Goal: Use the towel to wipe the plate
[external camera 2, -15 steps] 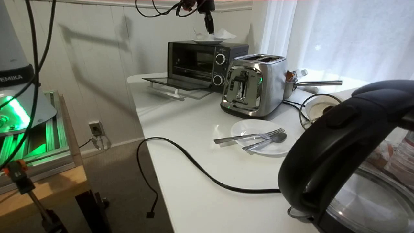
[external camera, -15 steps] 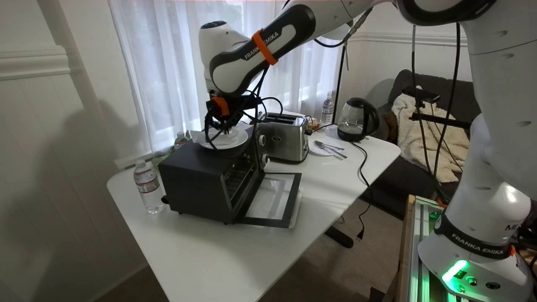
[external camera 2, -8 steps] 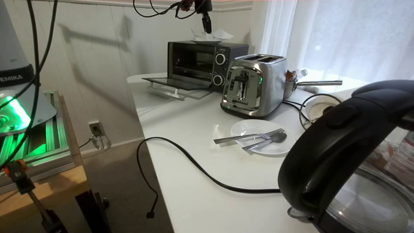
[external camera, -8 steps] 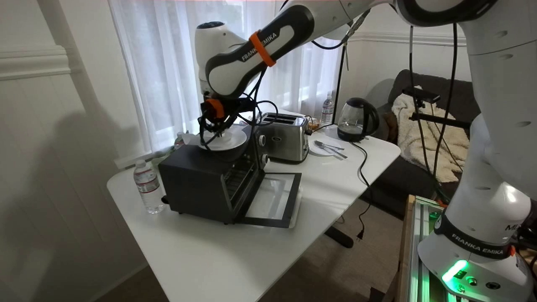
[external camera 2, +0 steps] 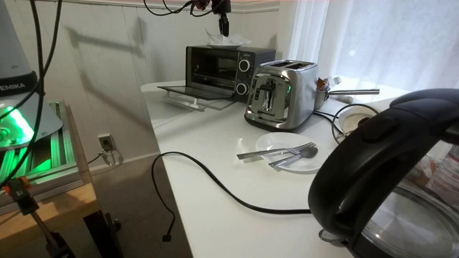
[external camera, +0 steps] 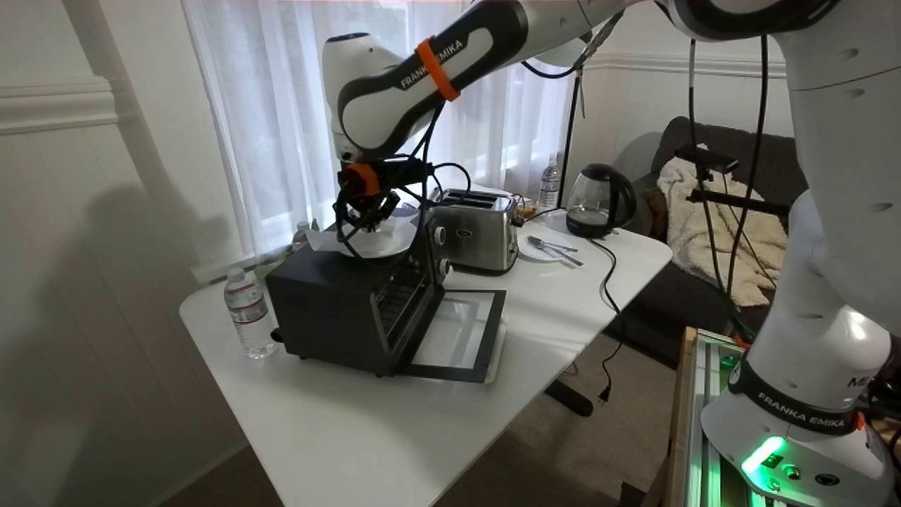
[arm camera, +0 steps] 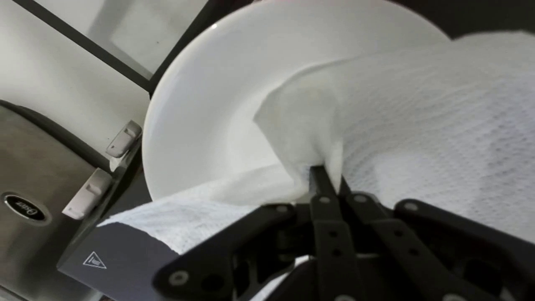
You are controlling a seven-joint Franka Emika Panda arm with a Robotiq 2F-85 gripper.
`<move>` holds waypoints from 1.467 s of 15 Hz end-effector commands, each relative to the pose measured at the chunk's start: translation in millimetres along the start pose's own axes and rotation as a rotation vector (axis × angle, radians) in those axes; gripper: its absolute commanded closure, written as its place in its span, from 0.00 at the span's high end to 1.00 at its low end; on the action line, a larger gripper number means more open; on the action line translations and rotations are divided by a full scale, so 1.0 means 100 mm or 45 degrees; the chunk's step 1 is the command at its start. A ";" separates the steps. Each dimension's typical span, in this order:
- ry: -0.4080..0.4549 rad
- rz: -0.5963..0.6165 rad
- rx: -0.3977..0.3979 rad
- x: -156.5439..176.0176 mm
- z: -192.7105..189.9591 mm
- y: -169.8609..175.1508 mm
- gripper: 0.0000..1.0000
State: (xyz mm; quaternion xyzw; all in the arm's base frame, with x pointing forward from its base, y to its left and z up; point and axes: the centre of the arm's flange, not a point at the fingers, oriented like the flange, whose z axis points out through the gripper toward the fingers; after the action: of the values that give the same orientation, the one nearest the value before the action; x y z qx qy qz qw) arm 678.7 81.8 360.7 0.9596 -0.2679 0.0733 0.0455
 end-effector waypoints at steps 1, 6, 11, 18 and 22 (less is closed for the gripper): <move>-0.081 -0.014 0.006 -0.05 -0.04 0.03 0.00; -0.084 -0.020 -0.035 -0.06 0.02 0.03 0.00; 0.009 0.017 -0.042 0.01 0.10 0.02 0.00; 0.172 0.123 -0.019 0.20 0.15 0.08 0.00; 0.171 0.147 0.009 0.20 0.05 0.11 0.00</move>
State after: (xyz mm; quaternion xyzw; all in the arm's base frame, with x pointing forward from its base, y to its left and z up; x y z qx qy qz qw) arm 692.9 56.9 359.3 0.9402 -0.3090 0.1318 0.0570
